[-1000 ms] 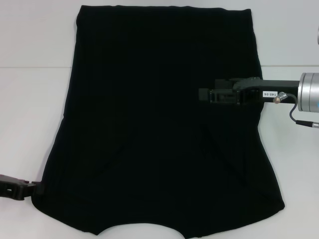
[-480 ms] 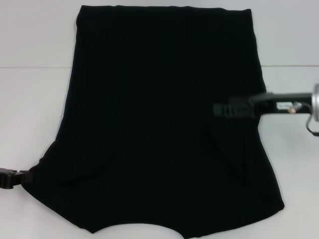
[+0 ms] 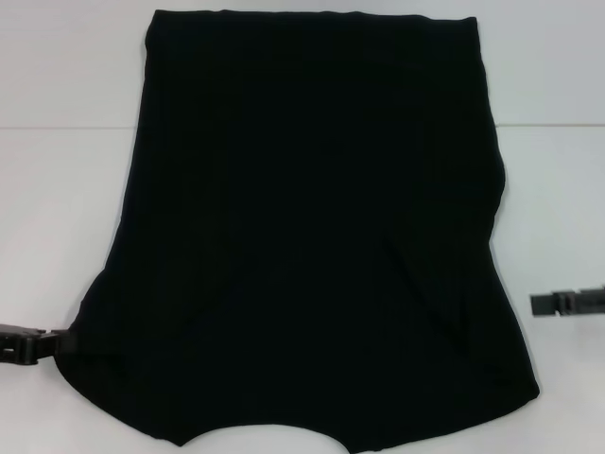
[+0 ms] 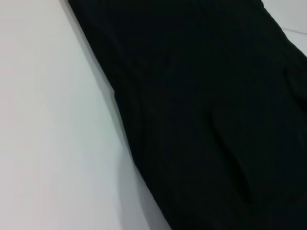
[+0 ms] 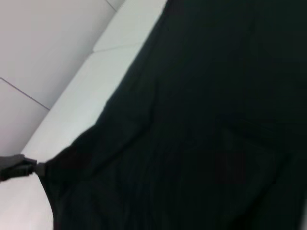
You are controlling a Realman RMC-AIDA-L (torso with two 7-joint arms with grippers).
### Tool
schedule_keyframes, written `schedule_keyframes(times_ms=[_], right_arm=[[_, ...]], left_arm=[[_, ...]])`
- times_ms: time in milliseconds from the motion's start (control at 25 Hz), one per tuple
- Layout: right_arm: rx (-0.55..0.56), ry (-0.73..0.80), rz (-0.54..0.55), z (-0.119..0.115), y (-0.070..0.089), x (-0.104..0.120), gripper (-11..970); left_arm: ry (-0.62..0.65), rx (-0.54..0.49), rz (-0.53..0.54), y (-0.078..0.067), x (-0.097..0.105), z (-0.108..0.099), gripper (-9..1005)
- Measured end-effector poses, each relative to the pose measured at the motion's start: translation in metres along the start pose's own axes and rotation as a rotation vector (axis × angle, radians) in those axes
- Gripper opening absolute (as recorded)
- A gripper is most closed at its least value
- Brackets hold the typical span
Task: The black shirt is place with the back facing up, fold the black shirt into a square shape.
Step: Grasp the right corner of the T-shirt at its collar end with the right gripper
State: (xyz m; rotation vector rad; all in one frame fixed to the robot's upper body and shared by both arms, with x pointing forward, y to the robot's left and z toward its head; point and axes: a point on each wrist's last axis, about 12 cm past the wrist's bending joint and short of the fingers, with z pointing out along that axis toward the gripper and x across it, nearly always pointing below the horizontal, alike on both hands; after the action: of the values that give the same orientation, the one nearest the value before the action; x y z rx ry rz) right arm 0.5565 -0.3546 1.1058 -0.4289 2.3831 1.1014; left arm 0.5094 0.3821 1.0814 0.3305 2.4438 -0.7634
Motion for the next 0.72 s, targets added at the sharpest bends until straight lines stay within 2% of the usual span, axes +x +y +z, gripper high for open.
schedule_keyframes(times_ms=[280, 720], right_arm=[[0.031, 0.11, 0.022, -0.002, -0.004, 0.016, 847], [0.047, 0.199, 0.011, 0.011, -0.002, 0.018, 826]], left_arm=[[0.0, 0.021, -0.008, -0.001, 0.001, 0.004, 36], [0.0, 0.033, -0.005, -0.002, -0.002, 0.007, 37]])
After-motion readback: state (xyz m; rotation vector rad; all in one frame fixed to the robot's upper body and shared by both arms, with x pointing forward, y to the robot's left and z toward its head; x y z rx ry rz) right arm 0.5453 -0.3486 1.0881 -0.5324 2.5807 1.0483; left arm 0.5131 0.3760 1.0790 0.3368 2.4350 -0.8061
